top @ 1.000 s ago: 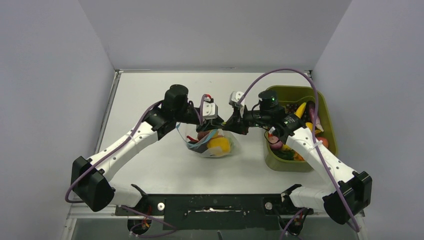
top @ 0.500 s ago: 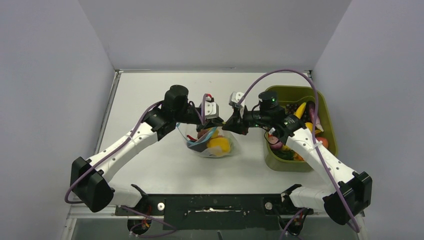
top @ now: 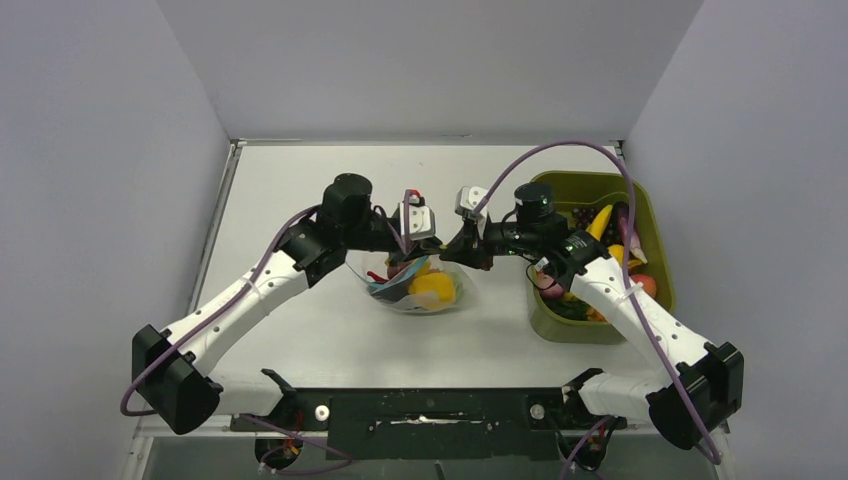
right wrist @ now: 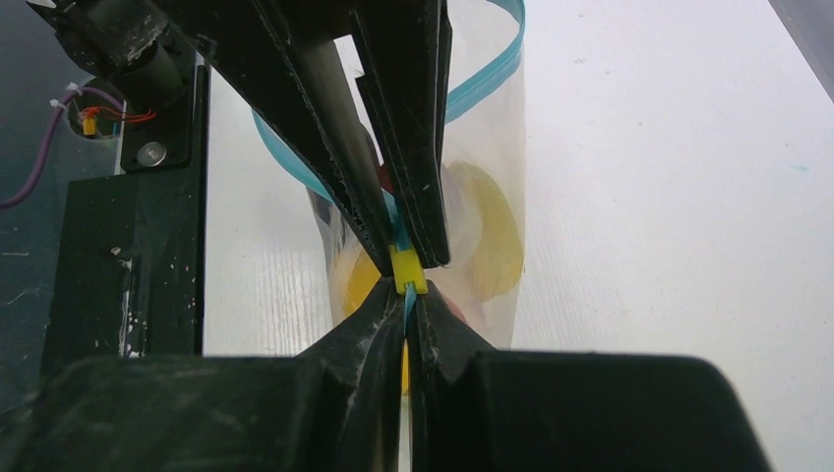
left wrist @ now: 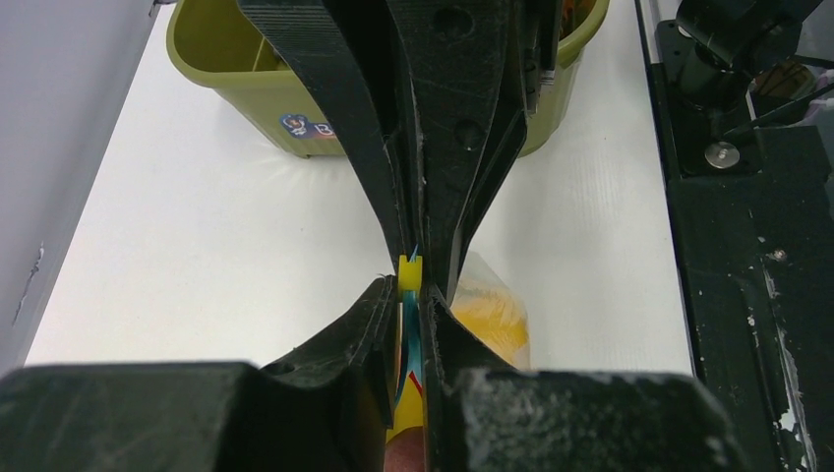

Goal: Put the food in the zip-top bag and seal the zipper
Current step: Zip the zipper food storage bag at the center of the board.

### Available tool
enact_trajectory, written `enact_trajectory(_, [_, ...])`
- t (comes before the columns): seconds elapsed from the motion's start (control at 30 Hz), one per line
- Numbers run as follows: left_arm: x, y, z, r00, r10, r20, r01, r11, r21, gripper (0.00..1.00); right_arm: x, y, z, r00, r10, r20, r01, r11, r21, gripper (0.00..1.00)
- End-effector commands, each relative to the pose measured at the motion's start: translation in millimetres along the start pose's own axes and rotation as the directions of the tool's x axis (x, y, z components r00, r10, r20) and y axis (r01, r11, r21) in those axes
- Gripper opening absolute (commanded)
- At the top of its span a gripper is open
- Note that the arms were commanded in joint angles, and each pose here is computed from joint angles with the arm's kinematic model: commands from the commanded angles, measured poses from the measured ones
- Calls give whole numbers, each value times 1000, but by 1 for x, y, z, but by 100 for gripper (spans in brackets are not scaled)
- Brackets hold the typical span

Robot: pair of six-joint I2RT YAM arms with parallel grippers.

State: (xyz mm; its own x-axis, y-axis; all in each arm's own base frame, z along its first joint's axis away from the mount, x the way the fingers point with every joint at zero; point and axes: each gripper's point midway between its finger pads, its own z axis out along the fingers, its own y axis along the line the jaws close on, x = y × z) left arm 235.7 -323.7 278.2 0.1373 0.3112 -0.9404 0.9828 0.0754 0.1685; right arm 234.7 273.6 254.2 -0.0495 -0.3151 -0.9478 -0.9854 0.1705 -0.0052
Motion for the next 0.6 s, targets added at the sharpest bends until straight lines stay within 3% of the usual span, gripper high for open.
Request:
enact_trajectory(0.0, [-9, 10, -19, 1000, 10, -18, -11, 996, -86, 10, -15, 4, -7, 996, -69, 48, 69, 998, -2, 0])
enact_trajectory(0.4, [-3, 15, -31, 996, -7, -86, -5, 990, -139, 20, -14, 5, -7, 996, -79, 46, 80, 997, -12, 0])
enact_trajectory(0.57, [-27, 10, -29, 1000, 21, 22, -18, 993, -115, 35, -17, 8, -6, 994, -85, 65, 87, 996, -30, 0])
